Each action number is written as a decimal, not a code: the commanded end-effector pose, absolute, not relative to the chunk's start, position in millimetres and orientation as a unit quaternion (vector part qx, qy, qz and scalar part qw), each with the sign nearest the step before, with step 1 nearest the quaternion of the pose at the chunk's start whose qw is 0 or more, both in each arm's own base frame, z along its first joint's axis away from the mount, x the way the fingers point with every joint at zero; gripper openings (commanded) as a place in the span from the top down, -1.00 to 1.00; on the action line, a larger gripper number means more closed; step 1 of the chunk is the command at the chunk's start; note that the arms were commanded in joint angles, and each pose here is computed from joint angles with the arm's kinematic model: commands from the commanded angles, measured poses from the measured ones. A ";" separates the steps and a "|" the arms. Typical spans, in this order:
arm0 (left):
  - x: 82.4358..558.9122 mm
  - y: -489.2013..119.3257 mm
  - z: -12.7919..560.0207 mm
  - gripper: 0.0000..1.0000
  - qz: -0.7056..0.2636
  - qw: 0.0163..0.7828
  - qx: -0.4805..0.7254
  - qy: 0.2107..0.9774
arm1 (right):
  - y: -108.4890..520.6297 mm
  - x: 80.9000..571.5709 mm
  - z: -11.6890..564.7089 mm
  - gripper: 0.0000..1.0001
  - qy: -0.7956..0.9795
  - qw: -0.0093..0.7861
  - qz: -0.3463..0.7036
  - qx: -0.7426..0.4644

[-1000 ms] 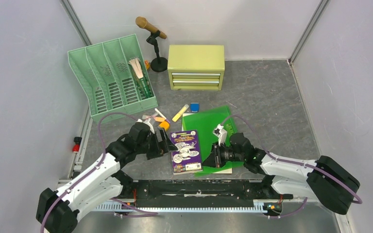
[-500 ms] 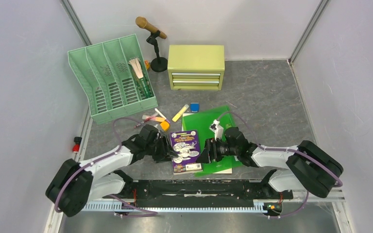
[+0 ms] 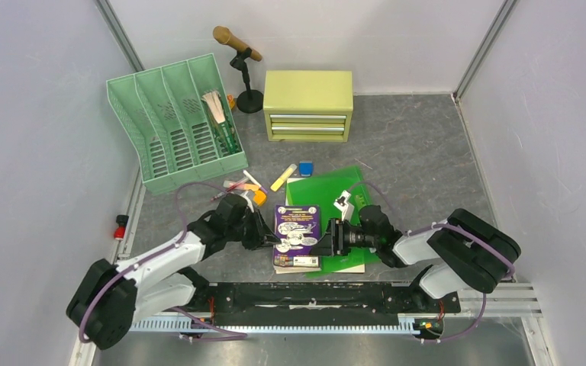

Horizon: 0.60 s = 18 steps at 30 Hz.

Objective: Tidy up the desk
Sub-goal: Pick up the book from the center of the board.

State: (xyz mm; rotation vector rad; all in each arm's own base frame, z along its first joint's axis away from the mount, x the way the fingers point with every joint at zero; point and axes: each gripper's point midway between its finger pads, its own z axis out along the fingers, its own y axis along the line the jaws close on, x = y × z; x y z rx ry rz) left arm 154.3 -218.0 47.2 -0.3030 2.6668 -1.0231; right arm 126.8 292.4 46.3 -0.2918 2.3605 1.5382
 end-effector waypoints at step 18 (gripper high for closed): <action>131.1 -243.5 119.7 0.96 -0.494 0.156 -0.074 0.852 | 302.0 109.2 158.8 -0.03 0.658 0.168 0.731 -0.068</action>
